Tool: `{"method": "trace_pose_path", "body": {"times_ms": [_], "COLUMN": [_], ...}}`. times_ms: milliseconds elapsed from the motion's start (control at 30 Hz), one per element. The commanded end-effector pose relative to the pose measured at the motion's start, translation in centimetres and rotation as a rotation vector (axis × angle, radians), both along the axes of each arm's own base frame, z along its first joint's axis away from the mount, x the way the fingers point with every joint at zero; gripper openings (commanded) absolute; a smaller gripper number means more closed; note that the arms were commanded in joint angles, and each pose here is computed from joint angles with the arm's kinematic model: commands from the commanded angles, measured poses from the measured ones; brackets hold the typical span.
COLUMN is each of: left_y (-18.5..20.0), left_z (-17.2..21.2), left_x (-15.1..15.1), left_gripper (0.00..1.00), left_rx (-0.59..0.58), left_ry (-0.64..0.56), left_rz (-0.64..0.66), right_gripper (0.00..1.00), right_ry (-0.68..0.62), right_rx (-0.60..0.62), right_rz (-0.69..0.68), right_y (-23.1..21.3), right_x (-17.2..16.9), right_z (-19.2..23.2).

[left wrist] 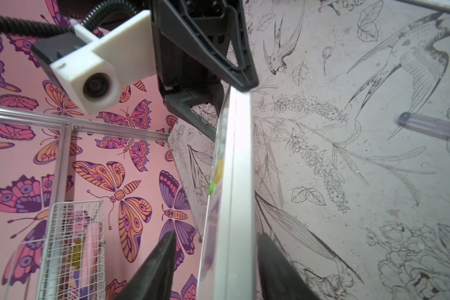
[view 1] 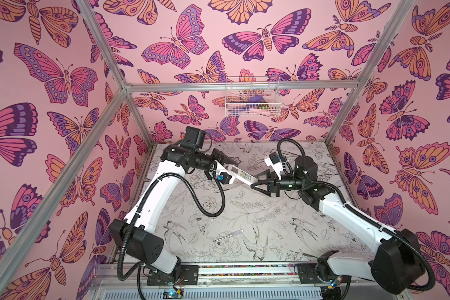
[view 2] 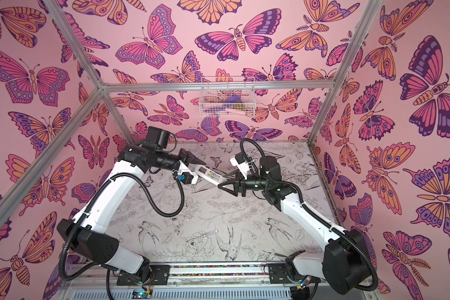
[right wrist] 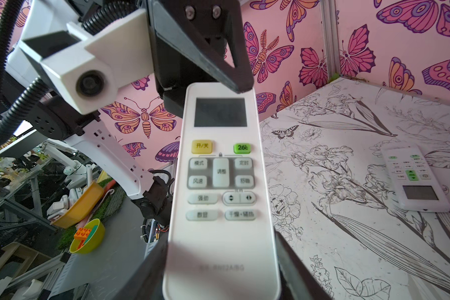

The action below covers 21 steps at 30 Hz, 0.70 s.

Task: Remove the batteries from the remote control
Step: 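Raise the remote toward the left gripper while the left gripper grasps its top end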

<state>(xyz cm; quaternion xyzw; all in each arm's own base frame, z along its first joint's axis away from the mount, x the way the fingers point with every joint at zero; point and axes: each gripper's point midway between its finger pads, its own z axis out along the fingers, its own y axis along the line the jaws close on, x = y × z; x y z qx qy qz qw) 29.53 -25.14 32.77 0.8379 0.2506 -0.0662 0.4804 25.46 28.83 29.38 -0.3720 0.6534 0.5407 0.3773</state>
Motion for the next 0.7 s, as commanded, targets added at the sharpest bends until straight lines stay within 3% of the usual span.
{"method": "trace_pose_path", "body": {"times_ms": [0,100,533,600,667], "left_y": [-0.3,-0.3,-0.4,-0.4,-0.4], "left_z": [0.0,0.0,0.1,0.1,0.1], "left_x": [-0.8,-1.0,-1.1,-1.1,-1.1], "left_gripper": [0.39,0.31,0.16,0.14,0.10], "left_rx": [-0.010,-0.010,-0.013,-0.012,-0.011], "left_ry": [0.040,0.038,0.041,0.044,0.048], "left_rz": [-0.024,-0.024,-0.028,-0.025,-0.019], "right_gripper": [0.43,0.43,0.45,0.47,0.59], "right_ry": [-0.056,-0.056,-0.045,-0.045,-0.046], "right_rx": [0.020,0.021,0.018,0.015,0.013], "right_rz": [0.036,0.038,0.034,0.027,0.018], "right_y": [0.3,0.4,0.6,0.6,0.5], "right_x": [-0.3,-0.3,0.2,0.2,0.2], "right_z": [1.7,1.5,0.6,0.4,0.3]}}
